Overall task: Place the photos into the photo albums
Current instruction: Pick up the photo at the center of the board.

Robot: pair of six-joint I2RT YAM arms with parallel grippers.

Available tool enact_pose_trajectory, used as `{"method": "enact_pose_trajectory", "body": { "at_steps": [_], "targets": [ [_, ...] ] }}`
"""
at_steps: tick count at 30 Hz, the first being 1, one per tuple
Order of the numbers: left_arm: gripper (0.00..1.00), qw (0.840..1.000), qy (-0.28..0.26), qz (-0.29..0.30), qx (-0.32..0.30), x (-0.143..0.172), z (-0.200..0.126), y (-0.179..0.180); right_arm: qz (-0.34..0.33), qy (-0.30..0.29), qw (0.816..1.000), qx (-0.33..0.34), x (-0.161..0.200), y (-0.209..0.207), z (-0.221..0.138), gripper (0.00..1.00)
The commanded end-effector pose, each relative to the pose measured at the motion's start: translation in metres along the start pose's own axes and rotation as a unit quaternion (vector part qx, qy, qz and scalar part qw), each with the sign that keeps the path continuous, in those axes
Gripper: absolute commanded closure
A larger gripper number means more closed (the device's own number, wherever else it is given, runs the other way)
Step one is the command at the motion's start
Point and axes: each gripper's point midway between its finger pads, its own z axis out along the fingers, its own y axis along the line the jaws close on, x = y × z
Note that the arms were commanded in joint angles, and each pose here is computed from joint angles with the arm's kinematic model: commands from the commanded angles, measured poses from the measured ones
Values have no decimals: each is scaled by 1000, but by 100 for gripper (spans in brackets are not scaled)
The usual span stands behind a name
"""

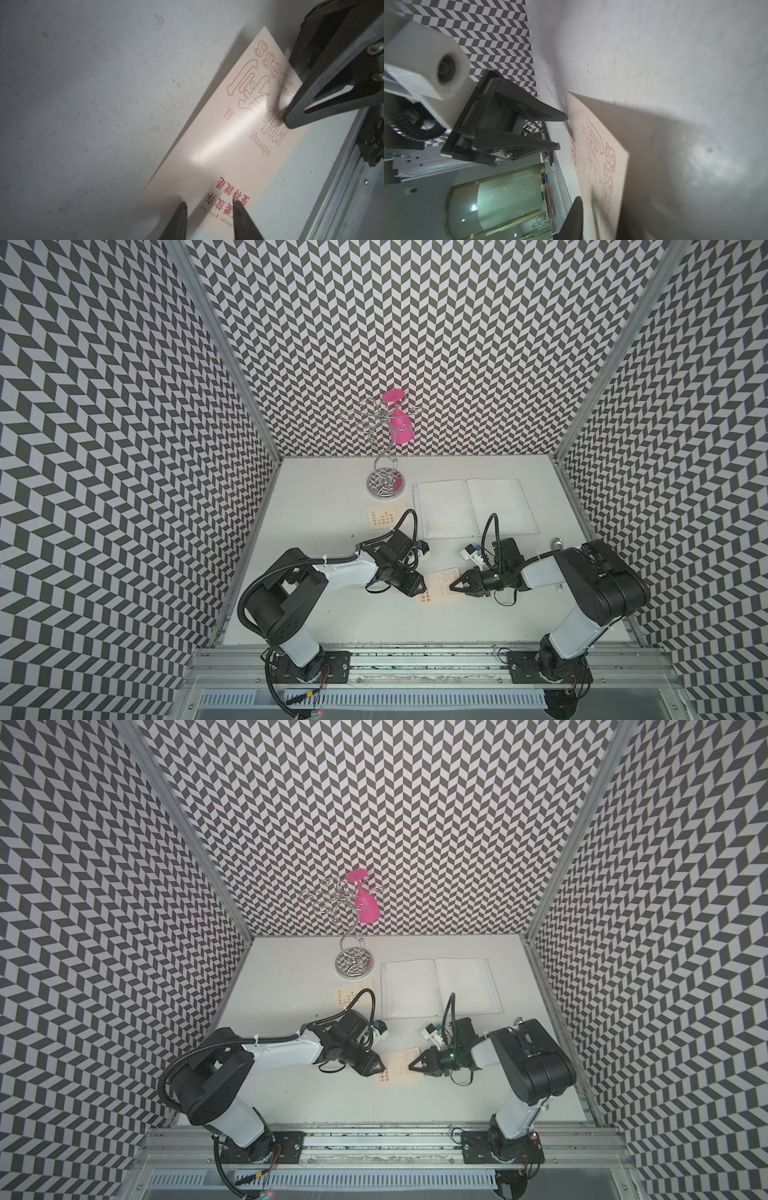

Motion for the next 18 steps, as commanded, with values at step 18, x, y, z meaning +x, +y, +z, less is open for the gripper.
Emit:
{"method": "enact_pose_trajectory", "body": {
  "at_steps": [18],
  "targets": [
    [57,992,-102,20,-77,-54,-45,10,-83,-35,996,21,-39,42,-13,100]
  ]
}}
